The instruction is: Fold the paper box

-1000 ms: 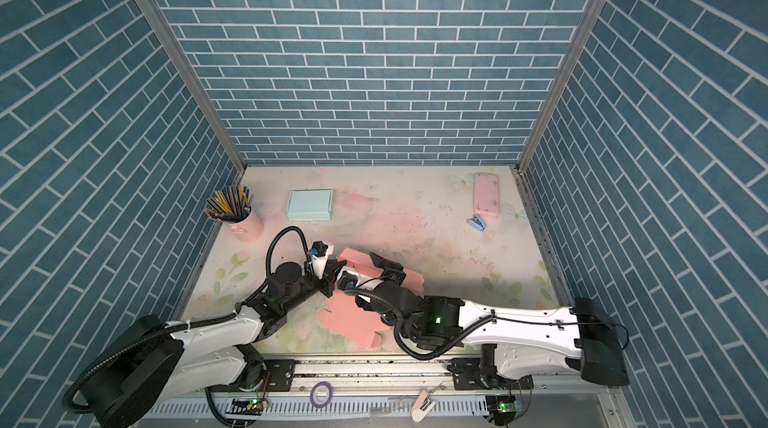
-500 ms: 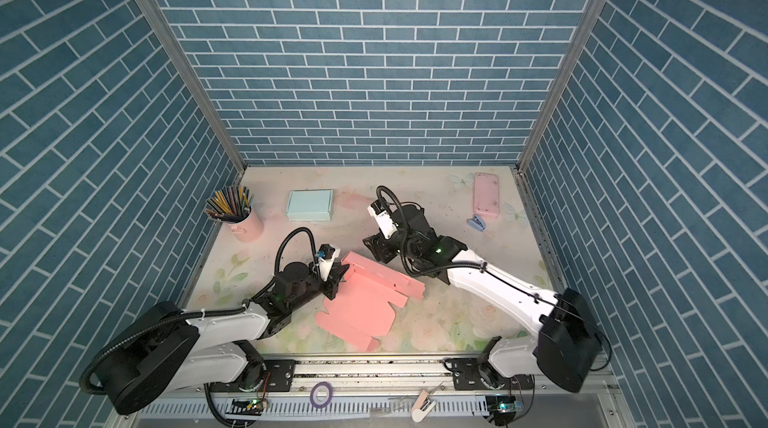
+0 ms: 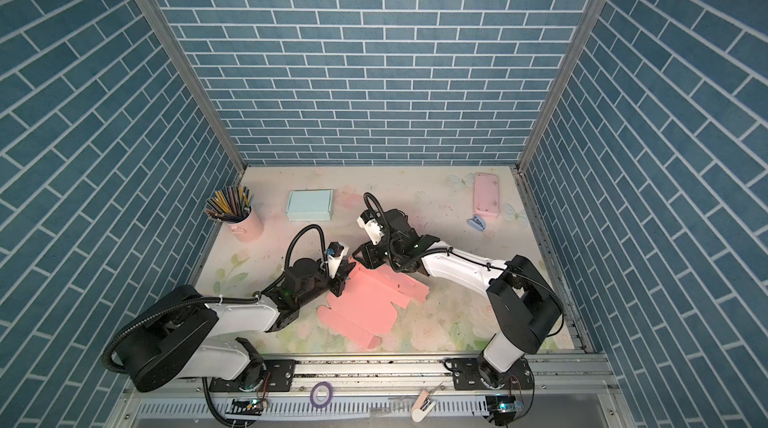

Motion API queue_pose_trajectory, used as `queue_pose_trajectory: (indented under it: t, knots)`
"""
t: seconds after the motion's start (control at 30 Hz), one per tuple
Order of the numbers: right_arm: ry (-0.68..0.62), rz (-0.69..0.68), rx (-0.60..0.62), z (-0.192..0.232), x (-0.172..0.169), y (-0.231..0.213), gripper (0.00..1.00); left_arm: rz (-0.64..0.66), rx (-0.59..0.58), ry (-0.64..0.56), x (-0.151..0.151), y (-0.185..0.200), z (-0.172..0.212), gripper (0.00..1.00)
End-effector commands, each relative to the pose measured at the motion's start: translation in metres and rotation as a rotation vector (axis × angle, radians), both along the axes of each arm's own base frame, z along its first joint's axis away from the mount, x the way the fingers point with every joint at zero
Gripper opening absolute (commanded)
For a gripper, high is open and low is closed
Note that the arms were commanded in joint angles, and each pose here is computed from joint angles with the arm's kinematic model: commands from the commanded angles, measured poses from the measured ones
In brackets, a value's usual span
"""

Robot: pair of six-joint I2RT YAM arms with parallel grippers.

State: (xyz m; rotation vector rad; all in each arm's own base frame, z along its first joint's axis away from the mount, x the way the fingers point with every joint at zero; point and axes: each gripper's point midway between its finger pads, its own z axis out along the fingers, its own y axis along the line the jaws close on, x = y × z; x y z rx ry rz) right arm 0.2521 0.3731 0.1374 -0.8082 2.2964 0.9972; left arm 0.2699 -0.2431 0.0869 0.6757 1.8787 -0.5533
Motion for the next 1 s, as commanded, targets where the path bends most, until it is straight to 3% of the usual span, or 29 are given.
queue_pose_trajectory:
  t: [0.0,0.27,0.63,0.77,0.83,0.97]
  knots:
    - [0.057,-0.007,0.016,-0.008,-0.002,0.004,0.40,0.005,-0.009,-0.052,0.010,-0.008,0.011,0.15]
    - [0.073,-0.027,0.005,-0.020,-0.003,-0.001,0.31,0.005,0.010,-0.035,0.013,-0.014,-0.003,0.17]
    - [0.090,-0.055,-0.021,-0.031,-0.004,-0.006,0.27,0.011,-0.022,-0.044,0.011,-0.022,0.001,0.17]
    - [0.099,-0.072,-0.015,-0.033,-0.004,-0.005,0.26,0.018,-0.023,-0.039,0.011,-0.023,-0.002,0.07]
    - [0.097,-0.079,-0.018,-0.033,-0.005,-0.005,0.26,0.022,-0.025,-0.038,0.010,-0.022,-0.003,0.06]
    - [0.092,-0.093,-0.018,-0.033,-0.005,-0.007,0.26,0.035,-0.061,-0.037,0.007,-0.019,-0.001,0.18]
